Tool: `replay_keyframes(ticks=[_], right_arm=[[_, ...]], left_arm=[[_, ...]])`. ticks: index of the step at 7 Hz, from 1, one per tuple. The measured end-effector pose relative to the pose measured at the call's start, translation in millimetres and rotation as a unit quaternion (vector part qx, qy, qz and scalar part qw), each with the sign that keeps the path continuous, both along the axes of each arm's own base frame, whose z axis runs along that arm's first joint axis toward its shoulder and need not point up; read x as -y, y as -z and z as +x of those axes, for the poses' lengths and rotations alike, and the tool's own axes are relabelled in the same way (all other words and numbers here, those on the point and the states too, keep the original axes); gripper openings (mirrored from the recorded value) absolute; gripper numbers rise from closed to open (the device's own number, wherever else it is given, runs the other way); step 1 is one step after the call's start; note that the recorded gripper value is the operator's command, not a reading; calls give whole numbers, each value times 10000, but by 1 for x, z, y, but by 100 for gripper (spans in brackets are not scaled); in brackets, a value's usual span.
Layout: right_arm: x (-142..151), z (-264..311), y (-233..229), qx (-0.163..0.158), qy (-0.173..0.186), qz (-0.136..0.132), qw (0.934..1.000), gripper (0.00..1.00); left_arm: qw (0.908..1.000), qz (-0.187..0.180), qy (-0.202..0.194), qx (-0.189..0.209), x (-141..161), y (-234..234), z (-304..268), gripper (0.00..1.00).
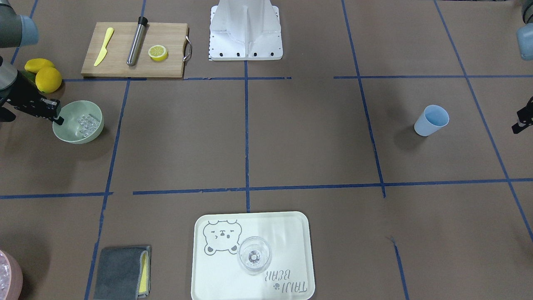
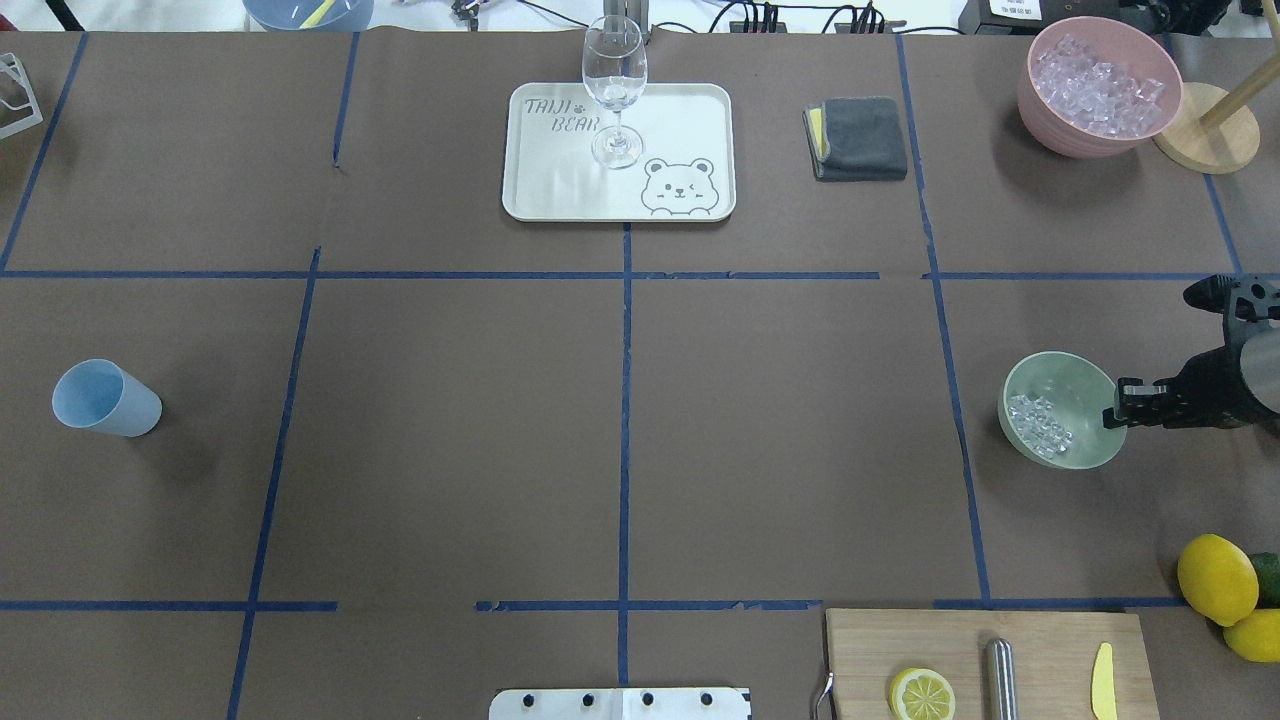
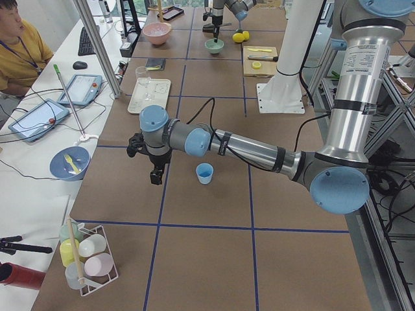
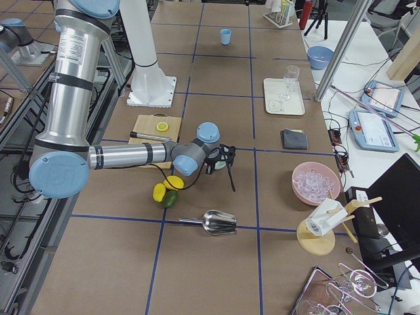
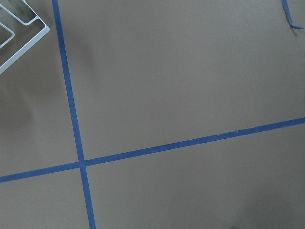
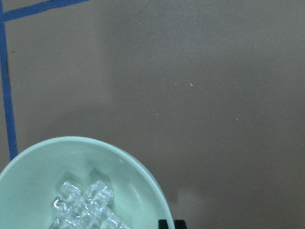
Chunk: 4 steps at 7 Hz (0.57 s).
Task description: Pour ice into bowl
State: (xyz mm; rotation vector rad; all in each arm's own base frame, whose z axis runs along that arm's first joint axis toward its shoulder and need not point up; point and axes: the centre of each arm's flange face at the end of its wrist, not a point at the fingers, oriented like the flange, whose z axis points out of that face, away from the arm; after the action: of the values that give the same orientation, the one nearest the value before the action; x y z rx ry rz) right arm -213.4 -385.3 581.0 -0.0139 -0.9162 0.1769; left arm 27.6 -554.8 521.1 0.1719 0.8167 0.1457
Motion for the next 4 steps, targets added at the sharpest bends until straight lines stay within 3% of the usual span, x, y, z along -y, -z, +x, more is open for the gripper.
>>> replay_keyframes(ticks=[2, 4], right_arm=[[4, 9, -1, 22, -78, -30, 10000, 100], [19, 57, 0, 235, -317, -145, 9991, 100]], left_arm=[[10000, 15, 5, -1, -2, 1, -1, 100], [10000, 43, -12, 21, -4, -2, -4, 100]])
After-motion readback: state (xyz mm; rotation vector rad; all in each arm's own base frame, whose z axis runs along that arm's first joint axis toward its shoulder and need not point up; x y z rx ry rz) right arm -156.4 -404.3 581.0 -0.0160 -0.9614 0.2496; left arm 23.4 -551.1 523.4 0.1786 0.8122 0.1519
